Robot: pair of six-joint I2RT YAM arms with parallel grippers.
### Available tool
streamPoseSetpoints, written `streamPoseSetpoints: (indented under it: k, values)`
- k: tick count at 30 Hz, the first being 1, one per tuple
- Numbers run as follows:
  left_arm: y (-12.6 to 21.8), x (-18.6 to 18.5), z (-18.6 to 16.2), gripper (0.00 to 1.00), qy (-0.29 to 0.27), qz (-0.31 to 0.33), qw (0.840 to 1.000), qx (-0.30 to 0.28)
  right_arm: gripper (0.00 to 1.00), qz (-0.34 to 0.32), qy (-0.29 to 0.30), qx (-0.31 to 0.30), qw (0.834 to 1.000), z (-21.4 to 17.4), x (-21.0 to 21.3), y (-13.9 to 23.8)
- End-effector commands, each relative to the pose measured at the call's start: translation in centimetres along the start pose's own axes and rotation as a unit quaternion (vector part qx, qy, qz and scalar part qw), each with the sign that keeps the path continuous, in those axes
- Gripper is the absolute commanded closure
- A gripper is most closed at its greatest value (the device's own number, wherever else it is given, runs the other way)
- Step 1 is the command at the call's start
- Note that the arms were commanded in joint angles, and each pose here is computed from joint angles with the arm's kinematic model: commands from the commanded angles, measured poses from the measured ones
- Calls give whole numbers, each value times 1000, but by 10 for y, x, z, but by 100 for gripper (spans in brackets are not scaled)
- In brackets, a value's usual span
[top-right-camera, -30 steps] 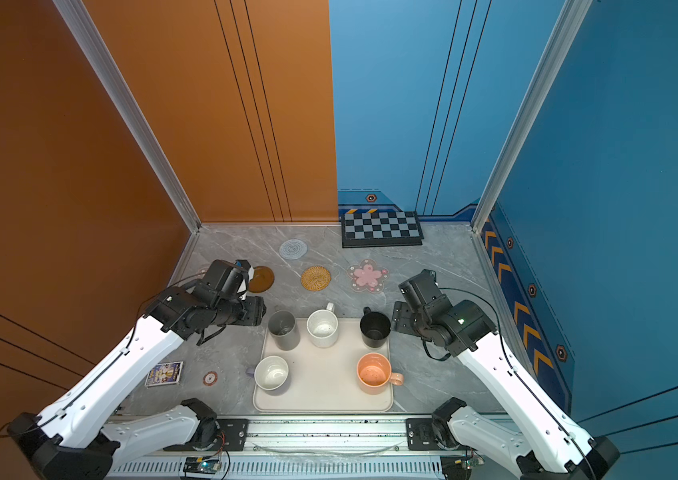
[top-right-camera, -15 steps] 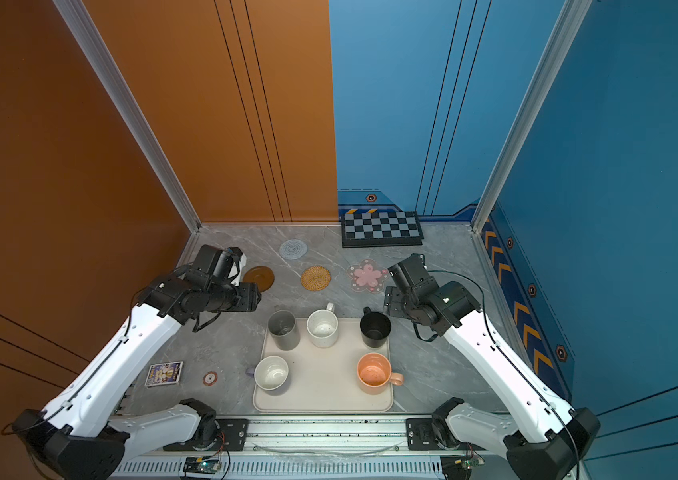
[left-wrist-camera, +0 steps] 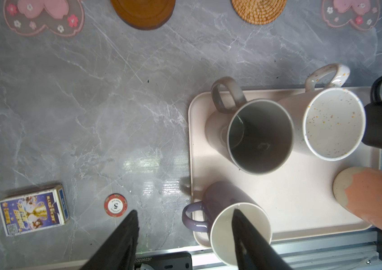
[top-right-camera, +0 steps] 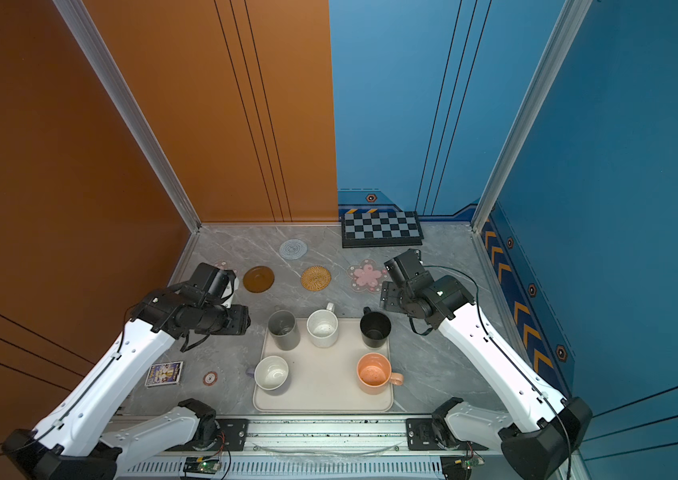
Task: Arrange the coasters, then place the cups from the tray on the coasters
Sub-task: 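Move left gripper toward the lavender mug while right gripper hovers by black mug, then lower the left gripper around the lavender mug nearest the robot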
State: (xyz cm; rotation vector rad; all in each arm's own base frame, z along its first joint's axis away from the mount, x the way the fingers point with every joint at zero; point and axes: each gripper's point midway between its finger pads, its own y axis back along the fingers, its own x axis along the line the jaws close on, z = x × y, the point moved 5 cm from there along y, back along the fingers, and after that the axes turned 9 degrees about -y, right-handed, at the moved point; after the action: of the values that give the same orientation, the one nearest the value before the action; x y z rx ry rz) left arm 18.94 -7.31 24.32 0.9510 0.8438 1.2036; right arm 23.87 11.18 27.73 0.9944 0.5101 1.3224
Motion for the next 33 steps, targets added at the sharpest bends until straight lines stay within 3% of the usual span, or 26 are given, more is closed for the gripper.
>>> streamPoseSetpoints:
  k: [1, 6, 11, 15, 21, 28, 33]
  values:
    - [2, 12, -39, 36, 29, 40, 997, 62, 19, 20, -6, -4, 1000, 3, 4, 4]
    - [-13, 21, -76, 41, 102, 77, 985, 116, 19, 43, 0, 8, 999, 1, 17, -2]
    - [-30, 25, -85, 42, 145, 103, 978, 113, 19, 52, 9, 14, 999, -1, 22, -5]
    - [-47, 17, -86, 42, 176, 74, 976, 100, 19, 53, 16, 12, 998, -3, 21, -4]
    - [-77, 6, -88, 42, 184, 58, 975, 110, 19, 57, 13, 12, 998, -9, 17, -5]
    - [-84, 5, -82, 42, 198, 58, 975, 87, 19, 58, 4, 7, 998, -16, 7, -2]
    - [-98, -1, -89, 42, 192, 55, 973, 113, 19, 57, 1, 9, 998, -21, 2, -2]
